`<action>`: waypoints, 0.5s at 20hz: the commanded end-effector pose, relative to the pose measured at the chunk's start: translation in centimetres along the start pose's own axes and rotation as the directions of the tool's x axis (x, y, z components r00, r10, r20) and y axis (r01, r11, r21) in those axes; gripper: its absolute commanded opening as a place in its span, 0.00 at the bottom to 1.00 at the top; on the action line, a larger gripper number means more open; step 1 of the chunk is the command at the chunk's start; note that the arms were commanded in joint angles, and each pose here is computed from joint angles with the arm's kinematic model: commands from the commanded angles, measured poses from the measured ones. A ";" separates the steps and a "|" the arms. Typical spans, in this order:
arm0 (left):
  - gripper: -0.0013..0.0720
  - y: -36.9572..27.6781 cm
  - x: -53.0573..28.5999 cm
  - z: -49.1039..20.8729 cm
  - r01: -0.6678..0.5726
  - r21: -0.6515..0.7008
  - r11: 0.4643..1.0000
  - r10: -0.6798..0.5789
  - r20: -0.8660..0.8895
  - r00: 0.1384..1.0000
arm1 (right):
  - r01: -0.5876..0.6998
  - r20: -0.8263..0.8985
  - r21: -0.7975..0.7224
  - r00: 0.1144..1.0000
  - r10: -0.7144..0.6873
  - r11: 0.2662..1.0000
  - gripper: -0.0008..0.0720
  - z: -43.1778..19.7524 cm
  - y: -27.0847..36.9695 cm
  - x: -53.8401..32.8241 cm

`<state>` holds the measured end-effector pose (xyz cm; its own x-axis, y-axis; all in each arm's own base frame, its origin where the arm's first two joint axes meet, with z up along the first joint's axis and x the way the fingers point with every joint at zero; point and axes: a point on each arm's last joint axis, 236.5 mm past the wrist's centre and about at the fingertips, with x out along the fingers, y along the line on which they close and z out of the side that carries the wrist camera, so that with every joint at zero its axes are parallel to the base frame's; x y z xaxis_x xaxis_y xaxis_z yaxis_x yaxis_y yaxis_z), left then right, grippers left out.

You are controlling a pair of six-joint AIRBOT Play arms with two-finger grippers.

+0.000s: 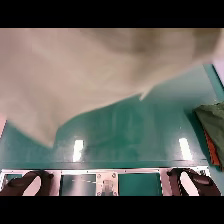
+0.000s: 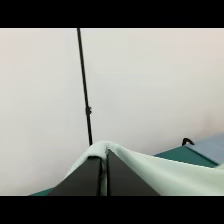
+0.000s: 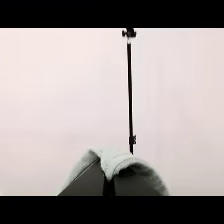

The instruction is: Fold the shirts.

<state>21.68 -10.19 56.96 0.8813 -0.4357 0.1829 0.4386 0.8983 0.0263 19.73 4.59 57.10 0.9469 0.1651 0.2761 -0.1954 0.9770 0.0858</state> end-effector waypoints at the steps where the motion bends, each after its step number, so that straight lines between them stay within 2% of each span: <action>1: 0.05 2.6 0.6 -1.8 -0.091 -0.011 0.996 0.090 -0.078 0.993 | 0.039 0.020 -0.025 0.999 -0.039 0.999 0.03 0.9 -0.5 -0.7; 3: 0.05 4.4 2.9 -6.1 -0.100 -0.066 0.993 0.086 -0.187 0.979 | 0.052 -0.096 0.011 0.994 -0.050 0.999 0.03 -3.2 -2.3 1.9; 5: 0.05 6.3 5.3 -12.7 -0.111 -0.138 0.984 0.056 -0.353 0.934 | 0.071 -0.256 0.080 0.966 -0.048 0.994 0.03 -9.9 -4.6 5.1; 7: 0.05 7.9 7.5 -20.0 -0.124 -0.209 0.970 0.002 -0.503 0.864 | 0.126 -0.444 0.148 0.895 -0.048 0.981 0.03 -19.1 -7.7 8.1; 10: 0.05 9.0 10.5 -32.5 -0.125 -0.354 0.927 -0.152 -0.659 0.736 | 0.244 -0.675 0.225 0.737 -0.029 0.943 0.03 -34.4 -12.1 10.6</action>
<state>37.20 -7.64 36.70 0.8305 -0.4216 -0.3640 0.3572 0.9046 -0.2327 36.15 0.17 37.50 0.9582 0.1539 -0.2413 -0.0824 0.9557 0.2825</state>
